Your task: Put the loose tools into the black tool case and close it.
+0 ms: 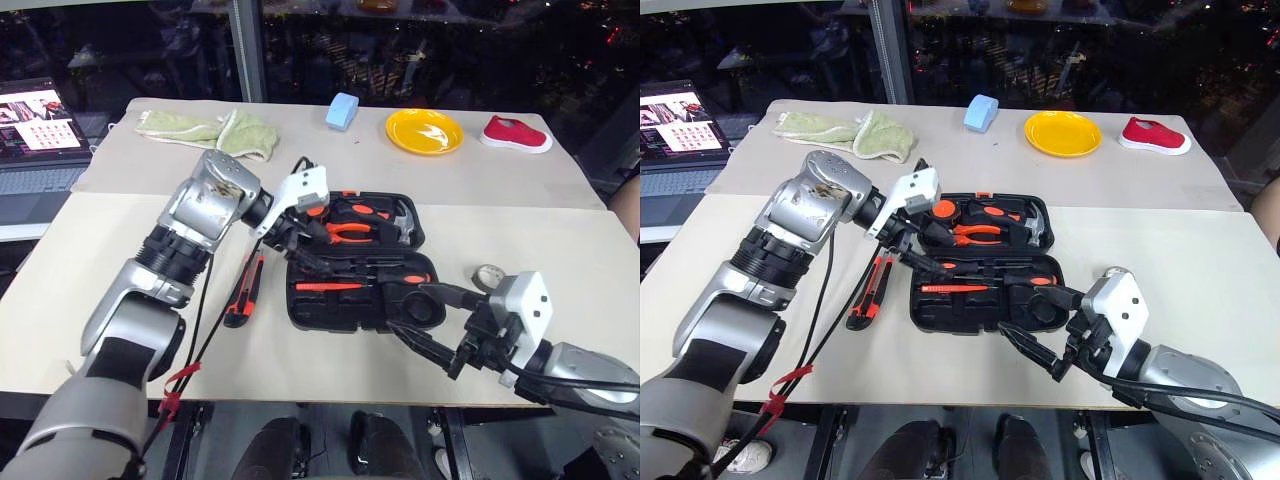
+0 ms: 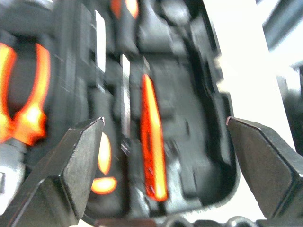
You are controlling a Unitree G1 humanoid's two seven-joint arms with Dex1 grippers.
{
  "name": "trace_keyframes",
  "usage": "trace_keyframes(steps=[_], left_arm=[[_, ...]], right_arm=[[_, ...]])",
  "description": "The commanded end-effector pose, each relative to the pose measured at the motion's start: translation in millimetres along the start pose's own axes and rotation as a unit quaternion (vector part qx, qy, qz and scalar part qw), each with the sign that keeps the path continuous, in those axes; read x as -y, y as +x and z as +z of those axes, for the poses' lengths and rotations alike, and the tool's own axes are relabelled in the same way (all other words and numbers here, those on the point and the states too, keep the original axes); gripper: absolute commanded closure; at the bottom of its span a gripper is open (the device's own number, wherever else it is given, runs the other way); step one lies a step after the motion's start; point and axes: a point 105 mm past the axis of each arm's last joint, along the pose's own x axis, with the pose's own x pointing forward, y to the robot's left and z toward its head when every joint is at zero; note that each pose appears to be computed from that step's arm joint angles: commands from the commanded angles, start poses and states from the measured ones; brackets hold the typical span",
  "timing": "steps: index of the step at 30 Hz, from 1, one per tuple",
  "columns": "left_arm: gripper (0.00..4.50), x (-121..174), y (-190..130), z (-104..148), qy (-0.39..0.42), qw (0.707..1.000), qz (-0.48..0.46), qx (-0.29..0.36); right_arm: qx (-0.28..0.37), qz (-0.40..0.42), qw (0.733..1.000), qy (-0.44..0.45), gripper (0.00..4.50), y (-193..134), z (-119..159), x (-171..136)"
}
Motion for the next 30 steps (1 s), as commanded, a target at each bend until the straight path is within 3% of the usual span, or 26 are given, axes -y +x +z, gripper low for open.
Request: trace_keyframes(steps=[1, 4, 14, 30], left_arm=[[3.47, 5, -3, -1, 0.037, 0.998, 0.007, 0.051], [4.48, 6, -1, -16, 0.017, 0.998, 0.019, 0.059], [4.48, 1, 14, -43, -0.019, 0.997, 0.056, 0.042], [4.48, 7, 26, -61, 0.012, 0.998, 0.060, -0.002]], right_arm=[[0.014, -0.008, 0.999, -0.029, 0.00, -6, 12, 3], [0.006, -0.009, 0.999, -0.034, 0.00, -9, 13, 5], [0.003, -0.009, 0.999, -0.037, 0.00, -9, 16, 6], [0.004, -0.012, 0.999, -0.030, 0.00, -9, 16, 8]])
